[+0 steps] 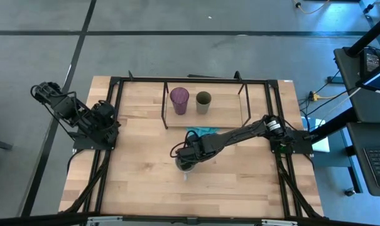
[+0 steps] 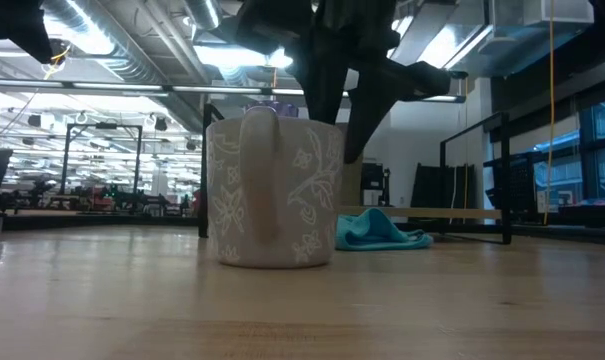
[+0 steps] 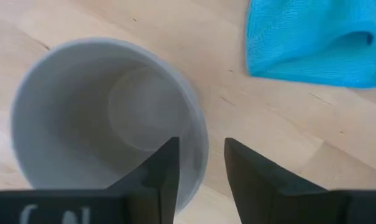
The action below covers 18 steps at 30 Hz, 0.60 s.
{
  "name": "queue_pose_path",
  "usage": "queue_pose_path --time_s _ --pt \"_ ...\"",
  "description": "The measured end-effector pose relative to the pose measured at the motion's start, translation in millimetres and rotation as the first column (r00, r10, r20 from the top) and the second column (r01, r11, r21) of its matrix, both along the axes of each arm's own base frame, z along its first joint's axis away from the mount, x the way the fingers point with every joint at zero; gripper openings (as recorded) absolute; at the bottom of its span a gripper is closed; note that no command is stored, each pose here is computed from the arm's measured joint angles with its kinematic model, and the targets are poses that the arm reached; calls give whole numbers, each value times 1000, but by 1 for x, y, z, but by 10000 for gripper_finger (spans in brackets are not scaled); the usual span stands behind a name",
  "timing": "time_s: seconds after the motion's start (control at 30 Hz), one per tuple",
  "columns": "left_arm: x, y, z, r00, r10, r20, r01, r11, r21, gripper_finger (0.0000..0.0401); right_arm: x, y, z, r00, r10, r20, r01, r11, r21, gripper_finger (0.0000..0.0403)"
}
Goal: Stack small to large cups/mugs on shelf
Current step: Put the gray patterned mug on the shelf
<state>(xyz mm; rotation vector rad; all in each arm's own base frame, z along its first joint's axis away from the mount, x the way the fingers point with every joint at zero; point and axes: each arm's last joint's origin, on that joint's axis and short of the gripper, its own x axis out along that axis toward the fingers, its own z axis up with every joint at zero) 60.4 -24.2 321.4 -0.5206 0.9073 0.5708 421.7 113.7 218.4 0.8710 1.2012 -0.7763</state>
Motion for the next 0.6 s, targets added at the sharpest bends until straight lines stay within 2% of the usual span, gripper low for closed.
queue_pose_path --time_s 0.23,0.6 --pt "-2 2 1 1000 3 15 -3 1000 1 60 1 -2 -1 1000 -4 -4 4 1000 3 123" --pt "-2 2 1 1000 -5 19 5 1000 22 60 2 -6 -1 1000 -10 -4 10 1000 17 41"
